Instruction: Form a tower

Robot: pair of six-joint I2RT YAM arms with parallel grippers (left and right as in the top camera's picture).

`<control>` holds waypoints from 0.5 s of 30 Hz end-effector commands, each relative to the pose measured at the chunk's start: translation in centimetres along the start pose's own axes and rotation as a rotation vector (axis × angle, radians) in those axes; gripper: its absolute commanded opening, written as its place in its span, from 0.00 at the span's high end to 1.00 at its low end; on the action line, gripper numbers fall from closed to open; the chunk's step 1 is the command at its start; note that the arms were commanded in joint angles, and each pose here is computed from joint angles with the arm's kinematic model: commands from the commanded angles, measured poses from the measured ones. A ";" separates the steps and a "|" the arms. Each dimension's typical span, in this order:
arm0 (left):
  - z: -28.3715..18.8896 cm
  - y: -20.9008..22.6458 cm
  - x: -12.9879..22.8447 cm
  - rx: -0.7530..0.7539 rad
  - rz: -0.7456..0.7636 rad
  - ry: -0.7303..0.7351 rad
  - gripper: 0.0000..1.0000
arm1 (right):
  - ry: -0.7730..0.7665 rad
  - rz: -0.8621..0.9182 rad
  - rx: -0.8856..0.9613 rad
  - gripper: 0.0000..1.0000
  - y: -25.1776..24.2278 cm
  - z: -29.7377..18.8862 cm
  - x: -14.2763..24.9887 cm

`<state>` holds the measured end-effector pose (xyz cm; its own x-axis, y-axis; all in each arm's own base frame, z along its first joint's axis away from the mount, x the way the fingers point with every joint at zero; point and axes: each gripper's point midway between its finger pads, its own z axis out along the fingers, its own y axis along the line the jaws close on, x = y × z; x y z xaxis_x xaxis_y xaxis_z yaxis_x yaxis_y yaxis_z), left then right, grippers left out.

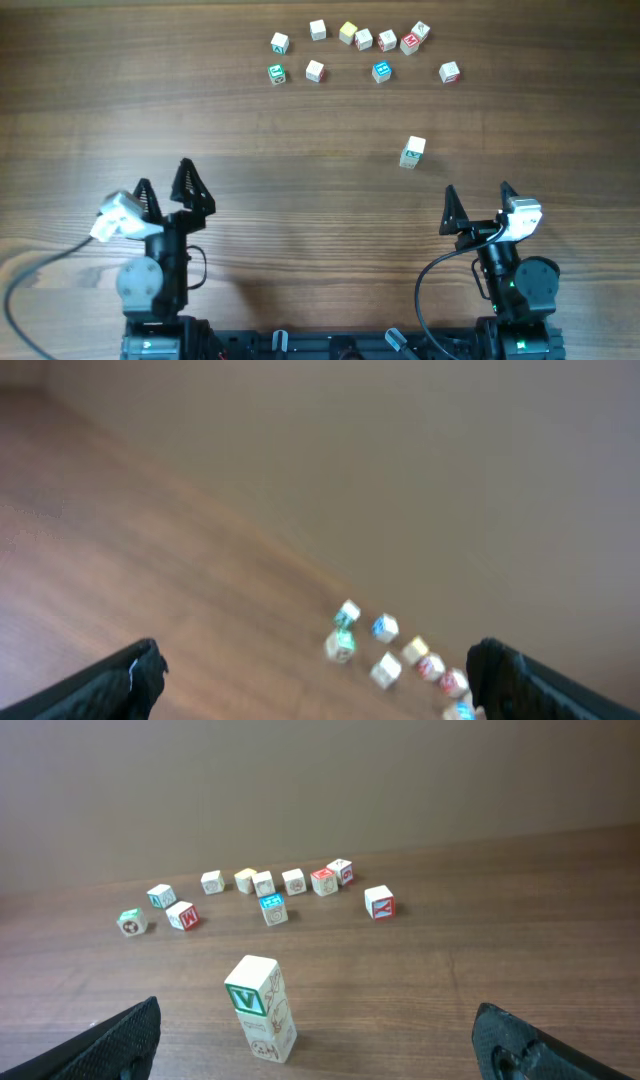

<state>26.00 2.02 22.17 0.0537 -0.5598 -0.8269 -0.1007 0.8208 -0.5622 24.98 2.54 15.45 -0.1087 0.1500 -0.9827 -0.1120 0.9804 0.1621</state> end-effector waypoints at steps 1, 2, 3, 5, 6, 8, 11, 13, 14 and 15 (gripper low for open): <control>-0.4 1.4 3.2 0.047 0.001 0.003 0.00 | -0.009 0.002 0.017 0.00 -0.3 0.0 -0.2; -0.5 1.7 3.7 0.047 0.010 0.003 0.00 | -0.009 0.001 0.017 0.00 -0.3 0.0 -0.2; -0.7 2.2 4.4 0.035 0.050 0.026 0.00 | -0.009 0.002 0.017 0.00 -0.3 0.0 -0.2; -0.9 2.2 4.8 0.039 0.141 0.041 0.00 | -0.009 0.001 0.017 0.00 -0.3 0.0 -0.2; -1.0 2.4 5.3 0.038 0.200 0.059 0.00 | -0.009 0.002 0.017 0.00 -0.3 0.0 -0.2; -1.3 3.2 6.6 0.019 0.275 0.118 0.00 | -0.009 0.002 0.017 0.00 -0.3 0.0 -0.2; -1.4 2.6 6.9 0.062 0.350 0.128 0.00 | -0.009 0.002 0.017 0.00 -0.3 0.0 -0.2; -1.4 2.5 6.9 0.068 0.348 0.128 0.00 | -0.009 0.002 0.017 0.00 -0.3 0.0 -0.2; -1.4 2.4 6.9 0.069 0.348 0.128 0.00 | -0.009 0.002 0.017 0.00 -0.3 0.0 -0.2; -1.4 2.4 6.9 0.069 0.348 0.128 0.00 | -0.009 0.002 0.017 0.00 -0.3 0.0 -0.2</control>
<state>24.76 0.56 15.03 -0.0933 -0.2970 -0.9503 -0.0596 0.9544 -0.2924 24.98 2.54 15.45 -0.1087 0.1500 -0.9827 -0.1120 0.9804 0.1621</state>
